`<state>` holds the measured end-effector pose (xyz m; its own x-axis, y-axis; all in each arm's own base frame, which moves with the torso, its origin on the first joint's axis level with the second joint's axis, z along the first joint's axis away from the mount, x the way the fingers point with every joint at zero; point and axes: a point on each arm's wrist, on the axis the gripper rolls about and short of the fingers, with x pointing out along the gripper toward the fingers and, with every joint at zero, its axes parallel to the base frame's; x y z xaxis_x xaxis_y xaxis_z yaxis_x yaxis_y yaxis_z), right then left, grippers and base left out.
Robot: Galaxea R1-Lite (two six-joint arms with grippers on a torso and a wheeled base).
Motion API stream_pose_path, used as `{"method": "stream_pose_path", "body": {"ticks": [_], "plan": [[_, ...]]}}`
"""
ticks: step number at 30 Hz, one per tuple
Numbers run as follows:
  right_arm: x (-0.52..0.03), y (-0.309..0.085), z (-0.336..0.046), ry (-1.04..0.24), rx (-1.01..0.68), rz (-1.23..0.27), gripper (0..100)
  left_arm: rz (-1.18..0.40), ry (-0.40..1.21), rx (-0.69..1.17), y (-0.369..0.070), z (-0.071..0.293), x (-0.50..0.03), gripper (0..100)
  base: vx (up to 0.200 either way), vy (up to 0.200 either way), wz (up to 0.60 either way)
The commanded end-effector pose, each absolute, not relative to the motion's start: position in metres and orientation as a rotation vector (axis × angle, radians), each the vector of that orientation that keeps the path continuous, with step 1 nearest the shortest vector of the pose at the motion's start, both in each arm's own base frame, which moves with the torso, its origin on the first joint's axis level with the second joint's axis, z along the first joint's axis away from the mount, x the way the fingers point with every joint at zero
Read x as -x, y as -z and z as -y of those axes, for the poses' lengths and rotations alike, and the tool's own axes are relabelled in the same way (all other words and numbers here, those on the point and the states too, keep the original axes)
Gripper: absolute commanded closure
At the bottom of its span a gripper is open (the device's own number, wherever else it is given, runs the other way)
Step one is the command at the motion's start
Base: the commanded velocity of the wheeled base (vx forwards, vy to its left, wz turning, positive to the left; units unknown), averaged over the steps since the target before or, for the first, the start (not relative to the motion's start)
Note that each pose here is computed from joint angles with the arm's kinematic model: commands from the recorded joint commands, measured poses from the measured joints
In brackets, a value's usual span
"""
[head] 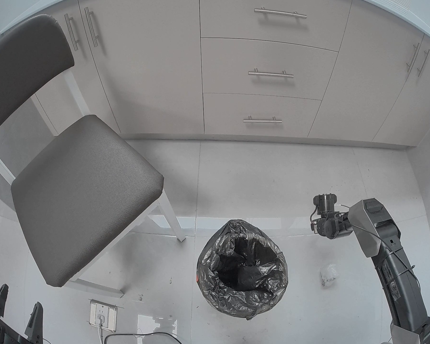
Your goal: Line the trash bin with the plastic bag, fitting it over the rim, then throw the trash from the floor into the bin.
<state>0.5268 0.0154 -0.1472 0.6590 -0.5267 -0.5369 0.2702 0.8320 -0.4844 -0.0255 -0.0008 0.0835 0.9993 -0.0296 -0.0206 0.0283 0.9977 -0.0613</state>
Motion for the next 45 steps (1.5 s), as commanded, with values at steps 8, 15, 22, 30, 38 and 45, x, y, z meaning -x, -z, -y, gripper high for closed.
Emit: {"method": "stream_pose_path", "body": {"ticks": [8, 15, 22, 30, 38, 45], "plan": [[-0.514, 0.180, 0.006, 0.484, 0.410, -0.832, 0, -0.007, 0.029, 0.074, -0.083, 0.001, 0.027, 0, 0.000, 0.000, 0.00], [-0.513, 0.182, 0.010, 0.486, 0.414, -0.853, 0, -0.007, 0.029, 0.075, -0.083, 0.001, 0.027, 0, 0.000, 0.000, 0.00], [-0.505, 0.189, 0.010, 0.457, 0.432, -0.957, 0, -0.007, 0.029, 0.075, -0.083, 0.001, 0.027, 0, 0.000, 0.000, 0.00], [-0.496, 0.195, 0.006, 0.377, 0.432, -1.060, 0, -0.007, 0.029, 0.077, -0.083, 0.001, 0.027, 0, 0.000, 0.000, 0.00], [-0.489, 0.199, 0.000, 0.314, 0.434, -1.141, 0, -0.006, 0.029, 0.107, -0.084, 0.001, 0.027, 0, 0.000, 0.000, 0.00], [-0.488, 0.200, -0.006, 0.262, 0.427, -1.151, 0, -0.006, 0.029, 0.109, -0.084, 0.001, 0.027, 0, 0.000, 0.000, 0.00]]}}
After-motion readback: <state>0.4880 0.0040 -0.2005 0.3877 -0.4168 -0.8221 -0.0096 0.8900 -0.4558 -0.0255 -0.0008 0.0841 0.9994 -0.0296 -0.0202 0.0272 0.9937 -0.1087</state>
